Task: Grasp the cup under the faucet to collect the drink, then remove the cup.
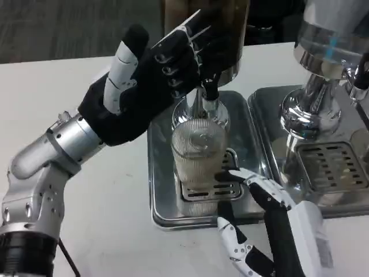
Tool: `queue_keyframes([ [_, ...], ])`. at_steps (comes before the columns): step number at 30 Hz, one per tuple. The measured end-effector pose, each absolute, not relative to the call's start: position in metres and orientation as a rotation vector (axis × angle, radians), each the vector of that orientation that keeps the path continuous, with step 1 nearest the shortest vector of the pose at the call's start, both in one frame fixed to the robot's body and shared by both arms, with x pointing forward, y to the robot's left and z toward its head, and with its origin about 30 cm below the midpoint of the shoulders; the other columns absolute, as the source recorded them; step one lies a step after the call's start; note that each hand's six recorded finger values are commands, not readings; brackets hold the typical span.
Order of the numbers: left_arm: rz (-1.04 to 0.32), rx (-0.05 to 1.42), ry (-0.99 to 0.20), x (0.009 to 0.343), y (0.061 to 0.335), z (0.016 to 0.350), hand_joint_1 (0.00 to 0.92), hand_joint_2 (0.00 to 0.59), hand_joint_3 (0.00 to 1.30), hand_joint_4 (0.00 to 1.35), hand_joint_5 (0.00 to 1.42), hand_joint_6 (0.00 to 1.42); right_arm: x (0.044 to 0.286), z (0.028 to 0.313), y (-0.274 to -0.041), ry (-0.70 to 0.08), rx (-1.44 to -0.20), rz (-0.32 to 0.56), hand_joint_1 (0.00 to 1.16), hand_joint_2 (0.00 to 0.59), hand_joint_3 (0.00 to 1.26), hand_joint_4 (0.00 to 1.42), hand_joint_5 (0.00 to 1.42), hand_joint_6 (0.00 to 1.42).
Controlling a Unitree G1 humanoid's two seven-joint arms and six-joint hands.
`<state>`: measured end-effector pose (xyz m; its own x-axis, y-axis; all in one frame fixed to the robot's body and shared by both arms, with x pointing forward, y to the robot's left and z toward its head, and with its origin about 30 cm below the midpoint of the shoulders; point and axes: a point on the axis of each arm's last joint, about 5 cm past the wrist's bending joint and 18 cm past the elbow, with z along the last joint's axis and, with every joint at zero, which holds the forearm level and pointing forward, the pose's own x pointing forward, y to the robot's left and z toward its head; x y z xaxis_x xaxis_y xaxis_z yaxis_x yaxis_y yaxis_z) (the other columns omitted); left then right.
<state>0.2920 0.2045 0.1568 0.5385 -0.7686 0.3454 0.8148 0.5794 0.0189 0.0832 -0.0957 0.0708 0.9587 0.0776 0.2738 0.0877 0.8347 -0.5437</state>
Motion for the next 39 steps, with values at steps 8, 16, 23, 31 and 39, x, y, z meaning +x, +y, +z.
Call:
queue_keyframes([
  [8,-0.944,-0.114,-0.296,0.294,0.203,0.151,0.0,0.133,0.0,0.0,0.0,0.0,0.082,0.071,-0.093,-0.284,-0.573,-0.013,0.49,0.488,0.44,0.31,0.32,0.2],
  [16,-0.942,-0.076,-0.258,0.295,0.203,0.146,0.0,0.131,0.0,0.0,0.0,0.0,0.081,0.071,-0.093,-0.279,-0.572,-0.01,0.49,0.488,0.44,0.31,0.32,0.2],
  [23,-0.957,0.015,-0.276,0.295,0.202,0.149,0.0,0.131,0.0,0.0,0.0,0.0,0.08,0.071,-0.094,-0.271,-0.57,-0.004,0.49,0.488,0.45,0.31,0.32,0.2],
  [31,-0.955,0.12,-0.296,0.294,0.201,0.152,0.0,0.131,0.0,0.0,0.0,0.0,0.079,0.071,-0.095,-0.255,-0.562,0.001,0.49,0.488,0.45,0.31,0.32,0.2],
  [39,-0.952,0.295,-0.33,0.292,0.201,0.156,0.0,0.131,0.0,0.0,0.0,0.0,0.078,0.071,-0.095,-0.249,-0.56,0.002,0.49,0.488,0.45,0.31,0.32,0.2],
])
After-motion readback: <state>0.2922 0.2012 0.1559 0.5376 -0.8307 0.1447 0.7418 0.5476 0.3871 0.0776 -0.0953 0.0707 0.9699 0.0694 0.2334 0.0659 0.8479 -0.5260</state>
